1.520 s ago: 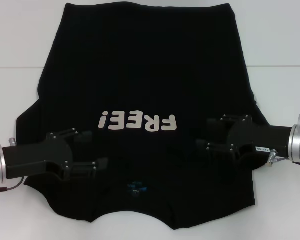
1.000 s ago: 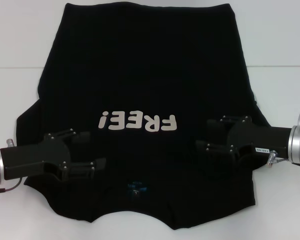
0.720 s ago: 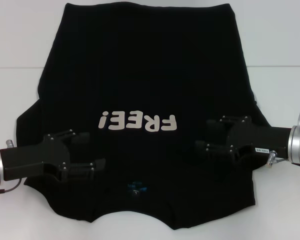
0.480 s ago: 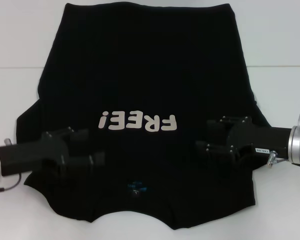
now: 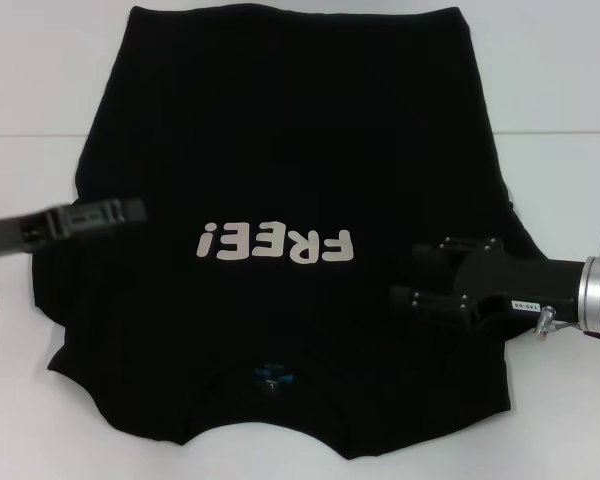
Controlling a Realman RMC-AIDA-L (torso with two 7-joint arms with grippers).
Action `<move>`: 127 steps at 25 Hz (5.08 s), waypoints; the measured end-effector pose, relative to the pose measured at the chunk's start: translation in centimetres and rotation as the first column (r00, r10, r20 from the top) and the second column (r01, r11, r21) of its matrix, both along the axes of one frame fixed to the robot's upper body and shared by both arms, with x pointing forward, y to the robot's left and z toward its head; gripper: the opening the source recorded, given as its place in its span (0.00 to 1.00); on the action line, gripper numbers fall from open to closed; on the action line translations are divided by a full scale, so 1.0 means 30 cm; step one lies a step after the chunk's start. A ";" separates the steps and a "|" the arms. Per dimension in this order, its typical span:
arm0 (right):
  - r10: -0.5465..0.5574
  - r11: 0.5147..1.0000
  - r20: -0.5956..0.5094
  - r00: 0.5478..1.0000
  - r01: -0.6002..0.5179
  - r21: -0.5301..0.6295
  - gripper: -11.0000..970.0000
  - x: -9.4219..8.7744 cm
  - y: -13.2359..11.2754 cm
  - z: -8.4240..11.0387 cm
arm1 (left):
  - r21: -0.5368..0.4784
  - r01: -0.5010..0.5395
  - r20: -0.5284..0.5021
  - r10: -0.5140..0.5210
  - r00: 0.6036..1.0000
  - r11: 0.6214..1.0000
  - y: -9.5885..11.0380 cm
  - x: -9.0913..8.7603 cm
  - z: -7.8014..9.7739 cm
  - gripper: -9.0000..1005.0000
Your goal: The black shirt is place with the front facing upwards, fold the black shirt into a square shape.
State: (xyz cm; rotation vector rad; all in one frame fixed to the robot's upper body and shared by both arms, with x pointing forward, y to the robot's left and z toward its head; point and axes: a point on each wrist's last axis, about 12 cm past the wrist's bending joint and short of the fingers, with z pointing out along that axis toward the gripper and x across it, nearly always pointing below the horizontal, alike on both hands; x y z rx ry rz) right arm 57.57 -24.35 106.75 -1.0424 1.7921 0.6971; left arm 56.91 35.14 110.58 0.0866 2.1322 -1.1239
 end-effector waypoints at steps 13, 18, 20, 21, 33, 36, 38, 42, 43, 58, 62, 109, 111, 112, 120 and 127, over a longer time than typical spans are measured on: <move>-0.007 1.000 -0.014 1.000 0.007 0.006 0.72 0.002 -0.001 0.002 | 0.177 -0.325 -0.057 0.339 0.939 0.929 0.119 0.060 -0.057 0.90; -0.011 1.000 -0.019 1.000 0.011 0.007 0.71 0.004 0.000 0.003 | 0.225 -0.322 -0.070 0.344 0.936 0.920 0.101 0.072 -0.084 0.90; -0.011 1.000 -0.020 1.000 0.011 0.008 0.71 0.003 -0.001 0.002 | 0.235 -0.319 -0.071 0.343 0.937 0.918 0.097 0.073 -0.090 0.90; -0.011 1.000 -0.020 1.000 0.011 0.008 0.71 0.003 -0.001 0.002 | 0.237 -0.320 -0.071 0.345 0.936 0.917 0.097 0.072 -0.092 0.90; -0.010 1.000 -0.024 1.000 0.011 0.011 0.71 -0.002 -0.003 -0.001 | 0.247 -0.322 -0.101 0.355 0.930 0.914 0.112 0.037 -0.120 0.90; -0.008 1.000 -0.026 1.000 0.008 0.013 0.71 -0.005 -0.004 -0.002 | 0.252 -0.317 -0.104 0.351 0.931 0.914 0.111 0.034 -0.124 0.90; -0.008 1.000 -0.026 1.000 0.008 0.013 0.72 -0.006 -0.004 -0.002 | 0.260 -0.309 -0.108 0.346 0.932 0.915 0.108 0.031 -0.128 0.90; -0.008 1.000 -0.027 1.000 0.009 0.013 0.72 -0.007 -0.005 -0.003 | 0.266 -0.298 -0.117 0.338 0.934 0.917 0.100 0.028 -0.136 0.90; -0.008 1.000 -0.028 1.000 0.008 0.014 0.72 -0.007 -0.005 -0.003 | 0.266 -0.297 -0.118 0.337 0.934 0.917 0.099 0.027 -0.137 0.90; 0.012 1.000 -0.031 0.999 -0.011 0.026 0.72 -0.014 0.000 0.000 | 0.227 -0.267 -0.135 0.302 0.944 0.936 0.069 0.030 -0.133 0.90; 0.012 1.000 -0.030 0.999 -0.011 0.026 0.72 -0.014 0.000 0.001 | 0.232 -0.280 -0.130 0.315 0.940 0.931 0.079 0.028 -0.132 0.90; 0.014 1.000 -0.030 0.999 -0.013 0.027 0.72 -0.015 -0.003 0.002 | 0.221 -0.292 -0.178 0.332 0.926 0.931 0.085 0.005 -0.151 0.90; 0.014 1.000 -0.030 0.999 -0.013 0.027 0.72 -0.015 -0.003 0.002 | 0.214 -0.303 -0.191 0.344 0.919 0.929 0.087 0.005 -0.151 0.90; 0.014 1.000 -0.030 0.999 -0.013 0.027 0.72 -0.015 -0.003 0.002 | 0.212 -0.309 -0.198 0.351 0.915 0.927 0.089 0.004 -0.152 0.90; 0.017 0.999 -0.031 0.999 -0.016 0.029 0.71 -0.017 -0.003 0.002 | 0.215 -0.331 -0.224 0.376 0.899 0.919 0.105 0.000 -0.152 0.90; 0.019 0.999 -0.031 0.999 -0.018 0.030 0.71 -0.018 -0.003 0.003 | 0.207 -0.316 -0.236 0.361 0.902 0.926 0.090 0.006 -0.150 0.90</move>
